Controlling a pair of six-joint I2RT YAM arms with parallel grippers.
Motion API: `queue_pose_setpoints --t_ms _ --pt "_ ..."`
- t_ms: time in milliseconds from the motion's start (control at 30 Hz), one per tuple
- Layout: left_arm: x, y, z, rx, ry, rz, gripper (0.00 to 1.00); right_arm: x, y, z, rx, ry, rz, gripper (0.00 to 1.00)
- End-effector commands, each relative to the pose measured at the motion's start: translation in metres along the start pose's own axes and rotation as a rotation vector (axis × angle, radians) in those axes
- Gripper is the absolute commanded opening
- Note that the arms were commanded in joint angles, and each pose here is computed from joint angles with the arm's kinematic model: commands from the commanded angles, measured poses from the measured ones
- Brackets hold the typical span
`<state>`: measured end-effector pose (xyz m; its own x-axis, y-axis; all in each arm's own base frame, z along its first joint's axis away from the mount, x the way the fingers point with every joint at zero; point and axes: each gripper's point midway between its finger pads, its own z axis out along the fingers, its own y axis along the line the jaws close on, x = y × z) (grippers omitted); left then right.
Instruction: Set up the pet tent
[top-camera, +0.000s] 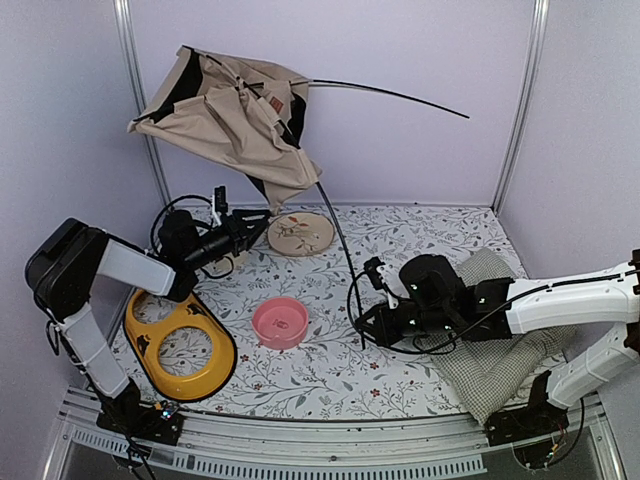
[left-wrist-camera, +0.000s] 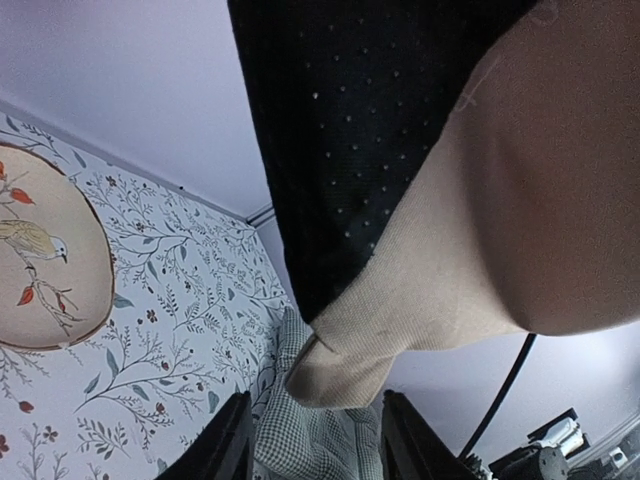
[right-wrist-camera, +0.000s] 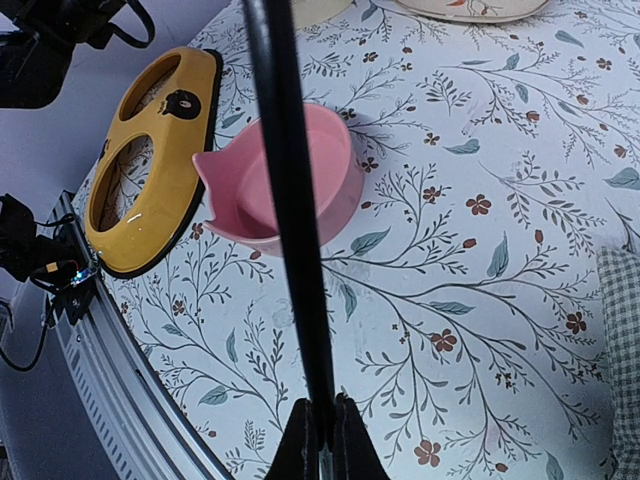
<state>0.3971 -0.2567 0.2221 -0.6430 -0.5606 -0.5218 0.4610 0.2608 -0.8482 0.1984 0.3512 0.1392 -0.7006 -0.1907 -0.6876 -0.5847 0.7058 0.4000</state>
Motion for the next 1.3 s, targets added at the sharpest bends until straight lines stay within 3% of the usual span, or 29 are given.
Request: queue_pose_setpoints --t_ms 0,500,1033,1267 --pt "-0.023 -0.025 0.003 0.124 -0.054 0.015 0.44 -0.04 0.017 -0.013 -0.043 -0.125 0.008 0.0" --pt "-0.024 -0.011 0.017 0.135 -0.04 -0.035 0.38 -0.041 0.016 -0.013 -0.042 -0.126 0.012 0.0" --pt "0.022 0.026 0.008 0.041 0.02 -0.214 0.47 -0.044 0.019 -0.011 -0.049 -0.13 0.014 0.0" --pt "0.042 0.04 -0.008 -0.024 -0.001 -0.306 0.46 -0.044 0.023 -0.007 -0.074 -0.123 0.021 0.0"
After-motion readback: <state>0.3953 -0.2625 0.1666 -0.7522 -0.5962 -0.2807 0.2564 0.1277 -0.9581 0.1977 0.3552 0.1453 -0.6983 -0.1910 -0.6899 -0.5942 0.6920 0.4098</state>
